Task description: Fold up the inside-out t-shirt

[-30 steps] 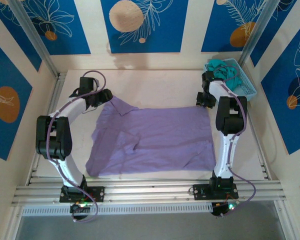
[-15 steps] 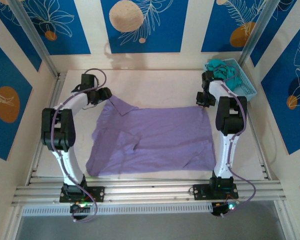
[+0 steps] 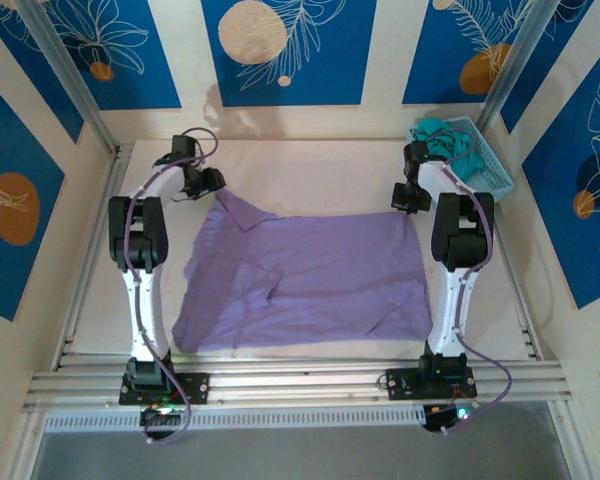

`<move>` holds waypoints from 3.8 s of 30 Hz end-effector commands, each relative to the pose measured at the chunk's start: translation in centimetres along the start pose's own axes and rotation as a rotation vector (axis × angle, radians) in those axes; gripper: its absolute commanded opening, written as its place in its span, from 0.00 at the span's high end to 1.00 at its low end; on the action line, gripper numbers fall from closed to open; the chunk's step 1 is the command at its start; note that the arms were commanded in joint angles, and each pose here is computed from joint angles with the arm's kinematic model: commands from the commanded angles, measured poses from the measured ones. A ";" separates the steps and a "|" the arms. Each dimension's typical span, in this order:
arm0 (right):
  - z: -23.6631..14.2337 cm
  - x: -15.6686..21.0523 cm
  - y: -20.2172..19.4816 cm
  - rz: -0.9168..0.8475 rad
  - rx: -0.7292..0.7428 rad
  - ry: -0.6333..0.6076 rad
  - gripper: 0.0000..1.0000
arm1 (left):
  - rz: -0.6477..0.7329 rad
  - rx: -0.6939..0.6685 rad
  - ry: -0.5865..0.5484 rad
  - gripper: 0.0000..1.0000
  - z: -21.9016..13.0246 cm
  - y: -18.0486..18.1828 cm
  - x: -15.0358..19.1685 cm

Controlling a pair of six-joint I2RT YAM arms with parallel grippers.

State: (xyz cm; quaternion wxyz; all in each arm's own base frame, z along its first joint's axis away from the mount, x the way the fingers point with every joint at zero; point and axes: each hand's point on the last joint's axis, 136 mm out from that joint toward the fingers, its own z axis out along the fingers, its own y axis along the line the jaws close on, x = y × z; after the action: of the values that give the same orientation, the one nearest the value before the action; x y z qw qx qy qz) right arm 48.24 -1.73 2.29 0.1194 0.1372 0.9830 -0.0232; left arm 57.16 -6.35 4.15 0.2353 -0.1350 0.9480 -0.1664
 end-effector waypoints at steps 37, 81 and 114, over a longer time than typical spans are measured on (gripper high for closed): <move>-8.9 1.4 -1.3 0.005 -0.115 -0.162 0.92 | -0.058 0.280 -0.117 1.00 -20.9 -5.9 8.2; -15.0 18.1 5.2 -0.209 -0.422 -0.351 0.38 | -0.083 0.108 0.178 1.00 -26.7 1.4 25.9; -16.2 32.8 38.8 -1.034 -0.371 -0.988 0.07 | -0.057 0.137 0.159 1.00 -26.4 0.9 25.3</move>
State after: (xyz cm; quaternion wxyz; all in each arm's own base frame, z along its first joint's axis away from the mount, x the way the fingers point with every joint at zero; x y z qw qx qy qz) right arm 22.27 46.45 6.70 0.4904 -0.4436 0.7449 0.0880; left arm 22.58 -7.32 15.56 0.1610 -0.1343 0.9473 -0.2424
